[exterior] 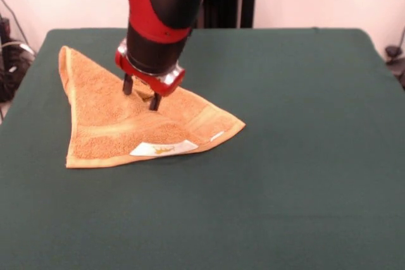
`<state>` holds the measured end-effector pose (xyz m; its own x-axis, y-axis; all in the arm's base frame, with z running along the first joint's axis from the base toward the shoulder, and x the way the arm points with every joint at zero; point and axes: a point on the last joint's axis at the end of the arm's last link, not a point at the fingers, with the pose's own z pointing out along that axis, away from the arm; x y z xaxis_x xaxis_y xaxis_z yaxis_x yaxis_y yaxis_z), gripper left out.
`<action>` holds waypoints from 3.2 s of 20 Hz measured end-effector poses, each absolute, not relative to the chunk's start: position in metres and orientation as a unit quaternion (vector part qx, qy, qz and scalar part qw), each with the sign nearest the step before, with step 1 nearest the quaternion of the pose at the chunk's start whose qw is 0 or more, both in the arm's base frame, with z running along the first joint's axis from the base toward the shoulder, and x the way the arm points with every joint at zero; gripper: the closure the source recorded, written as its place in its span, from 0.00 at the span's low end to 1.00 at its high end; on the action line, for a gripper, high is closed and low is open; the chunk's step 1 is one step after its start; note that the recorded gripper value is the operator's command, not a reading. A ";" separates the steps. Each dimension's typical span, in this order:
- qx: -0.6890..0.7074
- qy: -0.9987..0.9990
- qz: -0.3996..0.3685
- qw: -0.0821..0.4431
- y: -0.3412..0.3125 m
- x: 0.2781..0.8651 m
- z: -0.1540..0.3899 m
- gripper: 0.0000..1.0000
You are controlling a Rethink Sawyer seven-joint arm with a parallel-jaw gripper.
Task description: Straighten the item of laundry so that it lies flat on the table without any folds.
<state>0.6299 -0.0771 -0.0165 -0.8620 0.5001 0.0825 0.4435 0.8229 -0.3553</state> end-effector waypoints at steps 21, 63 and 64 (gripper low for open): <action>-0.240 -0.945 0.192 0.114 -0.054 0.624 0.035 0.00; -0.319 -0.929 0.176 0.063 -0.106 0.567 -0.037 0.00; -0.320 -0.929 0.175 0.064 -0.105 0.567 -0.037 0.00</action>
